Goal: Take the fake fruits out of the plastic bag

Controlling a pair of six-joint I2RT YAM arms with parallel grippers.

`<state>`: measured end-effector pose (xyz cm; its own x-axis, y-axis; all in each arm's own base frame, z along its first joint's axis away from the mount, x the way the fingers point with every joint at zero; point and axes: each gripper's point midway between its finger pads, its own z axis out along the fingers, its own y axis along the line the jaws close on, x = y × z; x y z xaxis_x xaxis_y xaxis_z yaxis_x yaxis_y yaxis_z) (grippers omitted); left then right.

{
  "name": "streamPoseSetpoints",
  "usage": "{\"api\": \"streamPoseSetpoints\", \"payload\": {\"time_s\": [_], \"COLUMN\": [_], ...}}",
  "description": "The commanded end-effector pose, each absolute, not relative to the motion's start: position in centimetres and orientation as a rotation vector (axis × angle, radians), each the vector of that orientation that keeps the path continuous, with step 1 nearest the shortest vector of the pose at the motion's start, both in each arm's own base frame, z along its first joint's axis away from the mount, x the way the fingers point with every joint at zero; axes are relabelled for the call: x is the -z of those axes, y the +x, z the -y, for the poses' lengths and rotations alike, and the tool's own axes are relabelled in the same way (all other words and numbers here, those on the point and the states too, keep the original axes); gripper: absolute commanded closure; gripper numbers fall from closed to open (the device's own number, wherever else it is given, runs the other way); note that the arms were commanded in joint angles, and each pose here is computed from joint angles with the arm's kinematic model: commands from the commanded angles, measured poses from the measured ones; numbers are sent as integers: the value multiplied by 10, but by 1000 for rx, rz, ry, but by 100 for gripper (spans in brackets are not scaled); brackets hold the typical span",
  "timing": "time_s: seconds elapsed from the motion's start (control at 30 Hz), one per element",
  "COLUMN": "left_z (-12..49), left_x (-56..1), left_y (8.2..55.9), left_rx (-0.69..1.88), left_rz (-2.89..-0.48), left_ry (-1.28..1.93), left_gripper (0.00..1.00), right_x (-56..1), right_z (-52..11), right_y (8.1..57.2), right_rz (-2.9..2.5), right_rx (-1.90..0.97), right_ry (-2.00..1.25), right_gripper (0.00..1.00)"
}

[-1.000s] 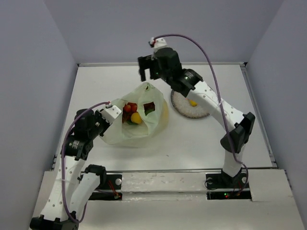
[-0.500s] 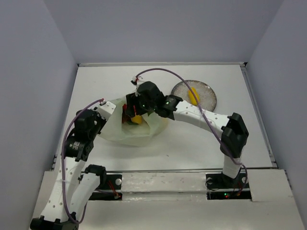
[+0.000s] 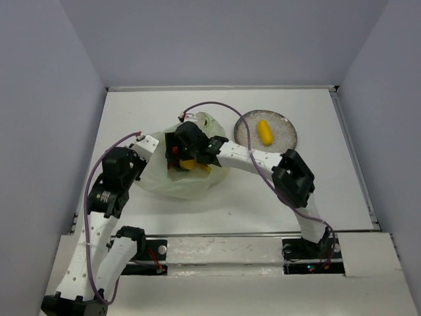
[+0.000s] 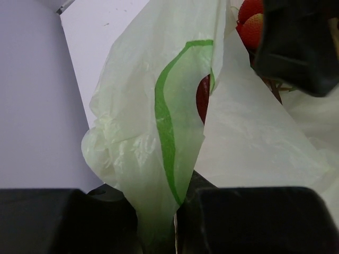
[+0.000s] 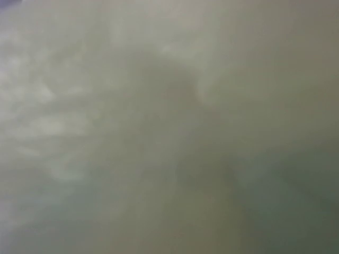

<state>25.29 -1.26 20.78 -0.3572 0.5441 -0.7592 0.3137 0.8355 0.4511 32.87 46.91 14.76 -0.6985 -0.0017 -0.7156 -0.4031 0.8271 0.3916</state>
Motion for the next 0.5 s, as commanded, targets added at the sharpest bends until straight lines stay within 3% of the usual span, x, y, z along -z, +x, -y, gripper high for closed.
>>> {"api": "streamPoseSetpoints", "payload": {"time_s": [0.0, 0.23, 0.47], "left_z": [29, 33, 33], "left_x": [-241, -248, -249], "left_y": [258, 254, 253], "left_rx": [-192, -176, -174], "left_rz": [-1865, -1829, -1826], "left_ry": [631, 647, 638], "left_gripper": [71, 71, 71], "right_x": [-134, -129, -66], "right_z": [-462, -486, -503], "right_y": [377, 411, 410], "right_rz": [-2234, -2183, -2272], "right_rx": [-540, -535, -512], "right_ry": [-52, 5, -84], "right_gripper": [0, 0, 2]}}
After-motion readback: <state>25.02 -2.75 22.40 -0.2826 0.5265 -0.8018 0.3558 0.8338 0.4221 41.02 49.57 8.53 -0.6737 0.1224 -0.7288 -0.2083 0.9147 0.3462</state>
